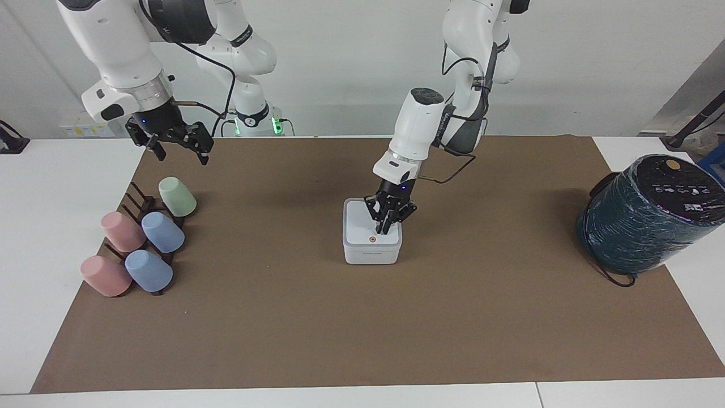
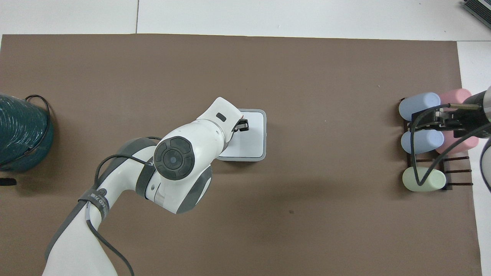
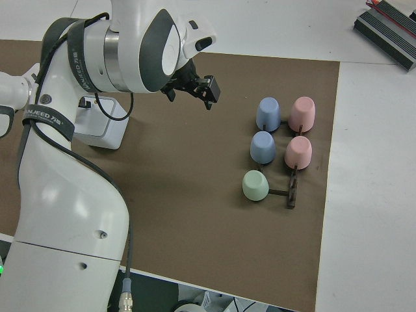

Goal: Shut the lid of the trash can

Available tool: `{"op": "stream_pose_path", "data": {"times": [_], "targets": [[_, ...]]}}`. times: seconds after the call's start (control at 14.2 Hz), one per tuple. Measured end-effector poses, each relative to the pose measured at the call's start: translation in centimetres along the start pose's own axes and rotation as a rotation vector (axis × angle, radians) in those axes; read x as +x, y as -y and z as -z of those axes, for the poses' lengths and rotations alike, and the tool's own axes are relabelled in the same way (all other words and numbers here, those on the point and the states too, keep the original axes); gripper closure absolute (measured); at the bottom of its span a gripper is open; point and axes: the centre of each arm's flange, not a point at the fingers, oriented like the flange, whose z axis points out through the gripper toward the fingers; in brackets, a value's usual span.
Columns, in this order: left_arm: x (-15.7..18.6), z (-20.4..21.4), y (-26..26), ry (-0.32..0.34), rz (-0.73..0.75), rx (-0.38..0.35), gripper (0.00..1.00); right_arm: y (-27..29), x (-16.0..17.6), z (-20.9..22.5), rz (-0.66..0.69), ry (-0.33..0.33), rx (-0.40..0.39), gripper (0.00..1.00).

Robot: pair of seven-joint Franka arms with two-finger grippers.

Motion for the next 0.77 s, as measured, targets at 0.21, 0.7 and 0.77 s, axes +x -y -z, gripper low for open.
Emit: {"op": "stream_pose_path", "data": {"times": [0.21,0.7,0.77], "targets": [[0.5,0.2,-0.3,0.027,0.001,0.019,0.81,0.0,0.0,0.0,0.0,0.0,0.0,0.0],[10.7,7.2,5.7,0.18,0.112,0.177,0.54,0.0,0.0,0.0,0.0,0.0,0.0,0.0],[12.2,8.7,7.8,0.19,0.098,0.188,0.54,0.0,0.0,0.0,0.0,0.0,0.0,0.0]]}}
